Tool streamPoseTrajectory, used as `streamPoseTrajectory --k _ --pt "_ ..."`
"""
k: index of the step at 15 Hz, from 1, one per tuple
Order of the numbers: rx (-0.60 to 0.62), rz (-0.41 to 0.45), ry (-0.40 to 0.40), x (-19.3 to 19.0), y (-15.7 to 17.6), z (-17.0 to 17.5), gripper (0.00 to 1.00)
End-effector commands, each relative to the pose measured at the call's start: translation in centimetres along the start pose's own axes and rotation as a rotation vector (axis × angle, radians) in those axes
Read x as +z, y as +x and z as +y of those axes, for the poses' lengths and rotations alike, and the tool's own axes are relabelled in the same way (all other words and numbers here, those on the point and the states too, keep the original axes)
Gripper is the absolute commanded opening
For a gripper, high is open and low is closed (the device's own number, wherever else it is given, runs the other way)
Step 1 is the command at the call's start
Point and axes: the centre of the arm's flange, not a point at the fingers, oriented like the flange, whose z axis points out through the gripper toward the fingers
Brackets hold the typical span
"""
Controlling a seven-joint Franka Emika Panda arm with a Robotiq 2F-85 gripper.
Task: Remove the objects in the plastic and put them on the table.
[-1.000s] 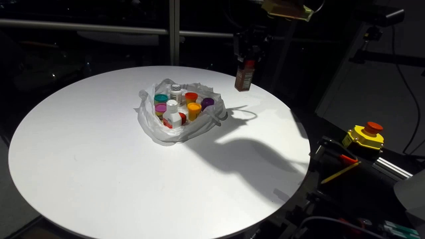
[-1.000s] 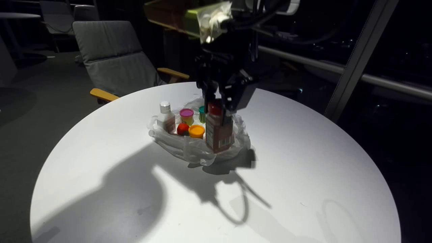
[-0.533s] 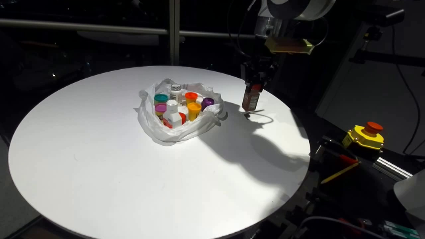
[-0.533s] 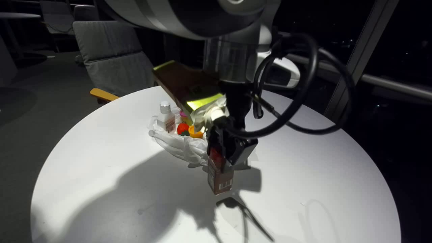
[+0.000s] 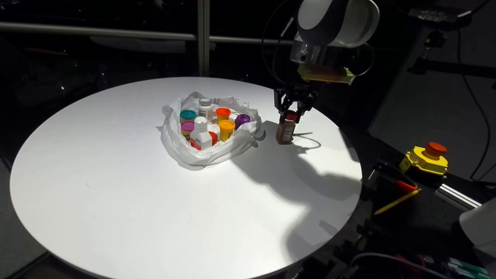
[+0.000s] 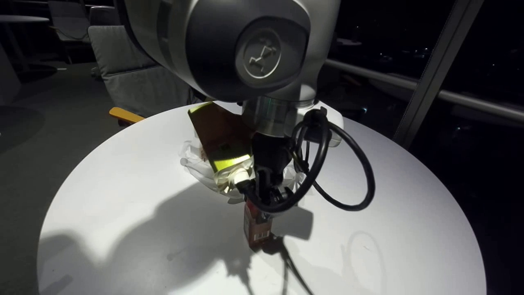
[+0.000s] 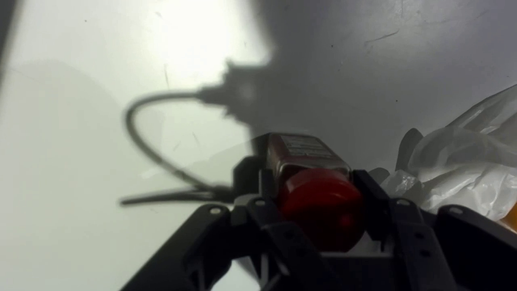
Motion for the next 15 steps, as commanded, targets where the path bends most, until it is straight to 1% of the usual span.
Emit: streamPoseTrajectory --k 1,2,3,4,5,6,8,9,10,12,14,15 --pt "0.014 0.039 0.036 -1.8 0.2 0.0 0.83" --pt "0.018 0.055 0.038 -2.8 0.0 0.1 0.90" --pt "0.010 0.082 0.019 -4.6 -0.3 -0.2 0.99" --pt "-0.012 0.103 0.005 -6.3 -0.4 -0.9 1.00" --pt "-0.049 0.120 -0.010 -8.0 -0.3 -1.9 1.00" --pt "-0.104 0.132 -0.044 -9.8 -0.3 -3.6 1.00" --pt "-0.231 0.146 -0.077 -12.0 -0.4 -7.9 1.00" --pt "-0.299 0.140 -0.090 -12.7 -0.2 -10.4 1.00" --pt "-0.363 0.132 -0.093 -13.5 -0.8 -12.8 1.00" --pt "-0.471 0.115 -0.104 -13.6 -1.4 -17.6 1.00" --pt "-0.561 0.109 -0.082 -13.3 -2.3 -21.1 1.00" --pt "-0.595 0.099 -0.053 -12.6 -2.5 -22.5 1.00"
